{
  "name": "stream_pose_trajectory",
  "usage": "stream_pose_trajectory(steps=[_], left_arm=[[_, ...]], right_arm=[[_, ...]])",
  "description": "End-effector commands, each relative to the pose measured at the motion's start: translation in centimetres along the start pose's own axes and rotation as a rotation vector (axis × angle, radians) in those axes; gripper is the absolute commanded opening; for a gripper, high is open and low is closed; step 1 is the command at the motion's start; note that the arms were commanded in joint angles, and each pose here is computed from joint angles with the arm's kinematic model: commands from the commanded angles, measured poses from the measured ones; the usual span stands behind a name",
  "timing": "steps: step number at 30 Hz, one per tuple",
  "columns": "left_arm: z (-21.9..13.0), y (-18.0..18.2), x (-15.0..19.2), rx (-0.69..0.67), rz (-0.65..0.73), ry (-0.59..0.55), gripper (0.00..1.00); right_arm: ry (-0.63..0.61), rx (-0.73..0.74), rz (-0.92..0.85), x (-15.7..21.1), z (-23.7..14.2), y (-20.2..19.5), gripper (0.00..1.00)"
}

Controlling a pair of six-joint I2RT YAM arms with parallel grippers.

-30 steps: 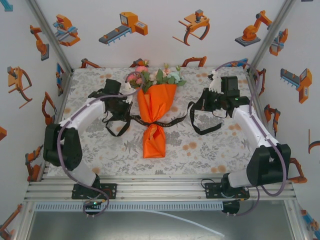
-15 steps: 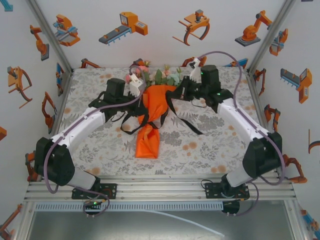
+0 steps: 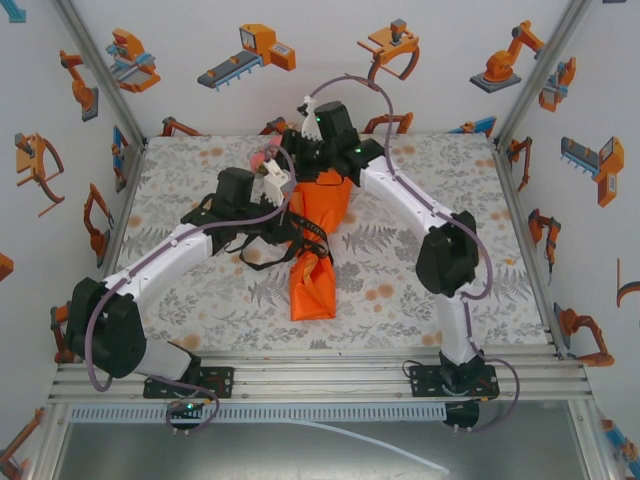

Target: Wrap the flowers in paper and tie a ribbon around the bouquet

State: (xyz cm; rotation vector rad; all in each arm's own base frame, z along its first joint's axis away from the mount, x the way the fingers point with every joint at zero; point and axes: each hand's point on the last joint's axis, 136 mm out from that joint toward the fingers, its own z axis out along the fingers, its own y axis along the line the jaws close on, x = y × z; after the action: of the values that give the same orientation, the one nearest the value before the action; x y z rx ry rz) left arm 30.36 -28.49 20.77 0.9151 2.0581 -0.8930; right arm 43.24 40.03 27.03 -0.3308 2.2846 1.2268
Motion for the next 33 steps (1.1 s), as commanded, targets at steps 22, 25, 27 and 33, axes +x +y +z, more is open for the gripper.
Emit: stream_pose_trajectory(steps=[22,25,27,33], left_arm=[[0.4,0.8,-3.6,-0.025,-0.069,-0.086,0.03],[0.4,0.5,-3.6,-0.010,-0.069,-0.085,0.03],[0.3,0.5,-3.6,-0.012,-0.066,-0.085,0.03],[0.3,0.7,-3.2,-0.020,-0.069,-0.073,0.04]], right_arm=[[-0.261,-0.095,-0.408,11.5,-5.2,-0.8,0.51],[-0.284,-0.101,-0.398,11.0,-4.1,-1.2,0.51],[-0.292,-0.100,-0.395,10.5,-3.6,-1.3,0.50],[-0.293,-0.110,-0.403,10.2,-3.0,-1.1,0.11]])
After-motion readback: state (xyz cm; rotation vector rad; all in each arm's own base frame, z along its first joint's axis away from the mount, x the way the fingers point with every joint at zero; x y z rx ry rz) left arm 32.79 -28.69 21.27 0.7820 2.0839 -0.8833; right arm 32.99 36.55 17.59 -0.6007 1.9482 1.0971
